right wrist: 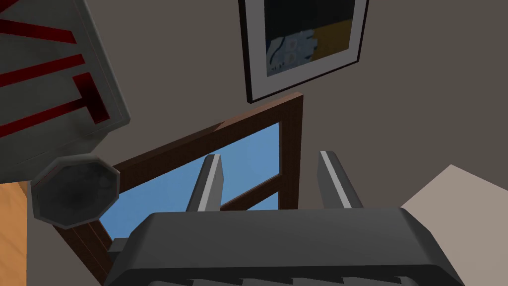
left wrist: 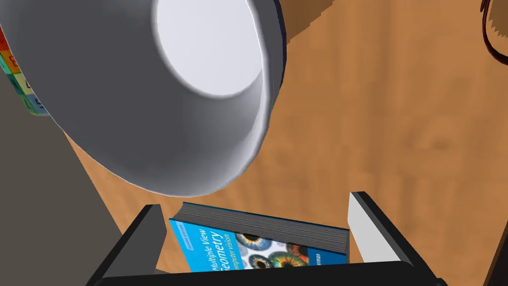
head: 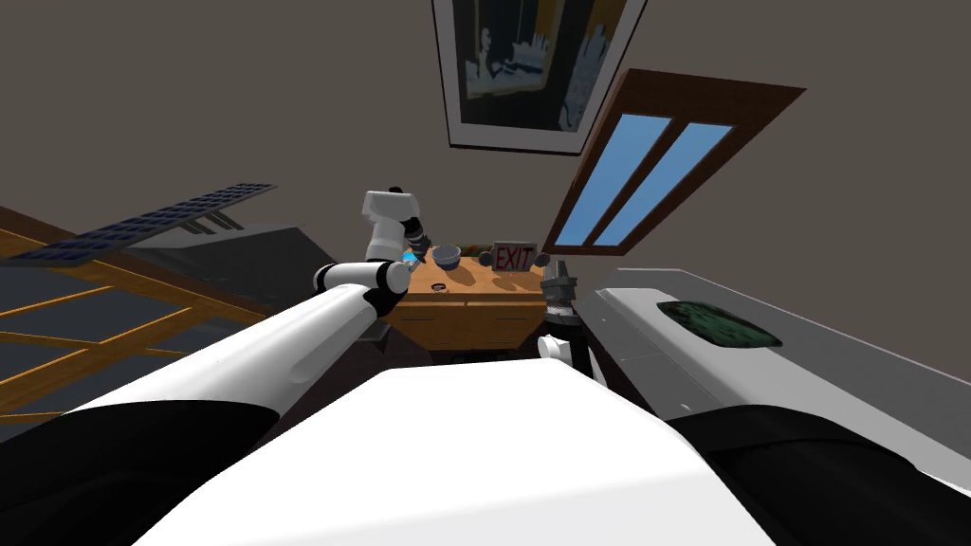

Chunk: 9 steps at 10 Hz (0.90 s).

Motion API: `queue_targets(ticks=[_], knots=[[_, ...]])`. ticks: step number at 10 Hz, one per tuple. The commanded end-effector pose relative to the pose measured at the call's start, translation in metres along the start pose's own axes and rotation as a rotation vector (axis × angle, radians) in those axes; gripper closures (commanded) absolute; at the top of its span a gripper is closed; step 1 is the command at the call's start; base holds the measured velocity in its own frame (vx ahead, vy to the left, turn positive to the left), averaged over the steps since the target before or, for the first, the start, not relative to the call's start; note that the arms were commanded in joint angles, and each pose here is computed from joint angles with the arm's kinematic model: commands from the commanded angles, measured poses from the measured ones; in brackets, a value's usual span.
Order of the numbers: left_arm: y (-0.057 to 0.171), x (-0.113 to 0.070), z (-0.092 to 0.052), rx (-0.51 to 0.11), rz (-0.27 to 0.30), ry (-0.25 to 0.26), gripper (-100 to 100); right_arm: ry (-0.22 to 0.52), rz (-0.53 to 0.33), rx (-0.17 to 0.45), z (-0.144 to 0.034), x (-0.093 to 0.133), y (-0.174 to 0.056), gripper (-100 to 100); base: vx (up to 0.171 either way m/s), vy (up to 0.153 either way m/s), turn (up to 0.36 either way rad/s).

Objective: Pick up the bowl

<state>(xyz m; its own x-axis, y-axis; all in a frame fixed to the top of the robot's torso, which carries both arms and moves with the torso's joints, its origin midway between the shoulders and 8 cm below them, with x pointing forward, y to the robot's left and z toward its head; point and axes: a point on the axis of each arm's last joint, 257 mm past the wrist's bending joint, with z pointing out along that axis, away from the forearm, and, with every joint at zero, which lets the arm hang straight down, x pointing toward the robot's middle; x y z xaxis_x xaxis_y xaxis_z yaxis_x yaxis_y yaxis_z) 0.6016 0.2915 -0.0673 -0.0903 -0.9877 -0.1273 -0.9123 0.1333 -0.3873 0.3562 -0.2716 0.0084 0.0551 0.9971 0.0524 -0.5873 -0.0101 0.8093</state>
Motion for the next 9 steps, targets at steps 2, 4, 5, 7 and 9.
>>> queue_targets(ticks=[2,4,5,7,9], knots=[[0.007,0.008,0.006,-0.035,0.017,0.018,-100,0.000,0.000,0.000,0.000,0.000,0.000,0,0.020,-0.100,-0.073],[0.011,0.010,0.019,-0.042,0.019,0.022,-100,0.000,0.000,0.000,0.000,0.000,0.000,0,0.010,-0.004,-0.004],[0.013,0.011,0.027,-0.043,0.018,0.022,-100,0.000,0.000,0.000,0.000,0.000,0.000,0,0.027,0.020,-0.009],[0.015,0.012,0.029,-0.046,0.018,0.023,-100,0.000,0.000,0.000,0.000,0.000,0.000,0,0.015,0.015,-0.003],[0.014,0.012,0.030,-0.044,0.018,0.023,100,0.000,0.000,0.000,0.000,0.000,0.000,0,0.000,0.000,0.000]])
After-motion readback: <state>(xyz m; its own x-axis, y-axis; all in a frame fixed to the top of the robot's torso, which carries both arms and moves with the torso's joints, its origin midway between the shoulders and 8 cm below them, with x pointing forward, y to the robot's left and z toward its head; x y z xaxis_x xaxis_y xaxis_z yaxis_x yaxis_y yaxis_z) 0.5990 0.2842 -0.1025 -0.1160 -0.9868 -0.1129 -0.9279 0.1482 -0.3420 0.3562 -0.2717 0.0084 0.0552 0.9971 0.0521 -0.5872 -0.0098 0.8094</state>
